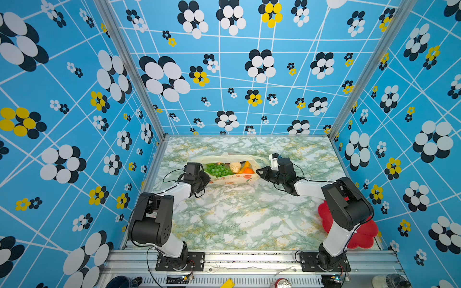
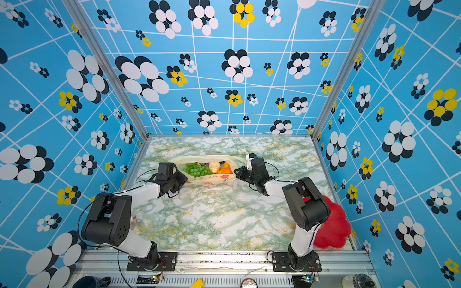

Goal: Take fruits out of the plastic bag
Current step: Spread open the plastic bag at the top-center of the table, then rotate the plastic bag at the top-center of the table, then spread open the plastic bag at the top-center of the table.

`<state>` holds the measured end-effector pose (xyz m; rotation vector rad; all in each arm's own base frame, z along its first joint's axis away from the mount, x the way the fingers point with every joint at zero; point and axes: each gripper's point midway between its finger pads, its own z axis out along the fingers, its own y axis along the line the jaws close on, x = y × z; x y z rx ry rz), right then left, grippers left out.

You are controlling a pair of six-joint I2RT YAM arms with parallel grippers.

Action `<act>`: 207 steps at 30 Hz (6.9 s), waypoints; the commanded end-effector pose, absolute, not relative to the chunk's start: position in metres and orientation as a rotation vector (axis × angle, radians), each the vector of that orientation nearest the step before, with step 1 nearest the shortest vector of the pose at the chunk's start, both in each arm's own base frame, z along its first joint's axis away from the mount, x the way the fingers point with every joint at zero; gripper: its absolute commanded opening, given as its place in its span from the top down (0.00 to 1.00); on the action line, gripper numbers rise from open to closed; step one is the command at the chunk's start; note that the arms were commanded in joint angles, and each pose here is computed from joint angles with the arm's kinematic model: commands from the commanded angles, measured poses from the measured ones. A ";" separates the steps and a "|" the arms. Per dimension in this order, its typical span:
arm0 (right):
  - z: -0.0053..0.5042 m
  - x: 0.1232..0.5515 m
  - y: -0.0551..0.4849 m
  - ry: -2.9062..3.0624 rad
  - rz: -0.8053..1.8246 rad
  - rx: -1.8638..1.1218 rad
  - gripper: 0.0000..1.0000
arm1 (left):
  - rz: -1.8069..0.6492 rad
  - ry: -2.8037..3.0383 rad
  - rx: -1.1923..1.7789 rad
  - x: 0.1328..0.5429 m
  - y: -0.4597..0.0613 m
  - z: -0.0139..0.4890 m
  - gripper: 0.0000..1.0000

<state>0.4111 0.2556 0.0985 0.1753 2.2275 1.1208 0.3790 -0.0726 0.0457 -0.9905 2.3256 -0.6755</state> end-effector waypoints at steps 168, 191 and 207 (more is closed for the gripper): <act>0.075 0.470 0.338 2.620 0.363 -0.110 0.19 | -0.452 2.343 -0.534 0.413 -0.067 0.124 0.98; 0.107 0.428 0.294 2.600 0.321 -0.161 0.20 | -0.431 2.266 -0.579 0.389 -0.051 0.124 0.97; 0.149 0.301 0.108 2.695 -0.281 0.038 0.15 | -0.549 2.205 -0.500 0.380 -0.065 0.122 0.98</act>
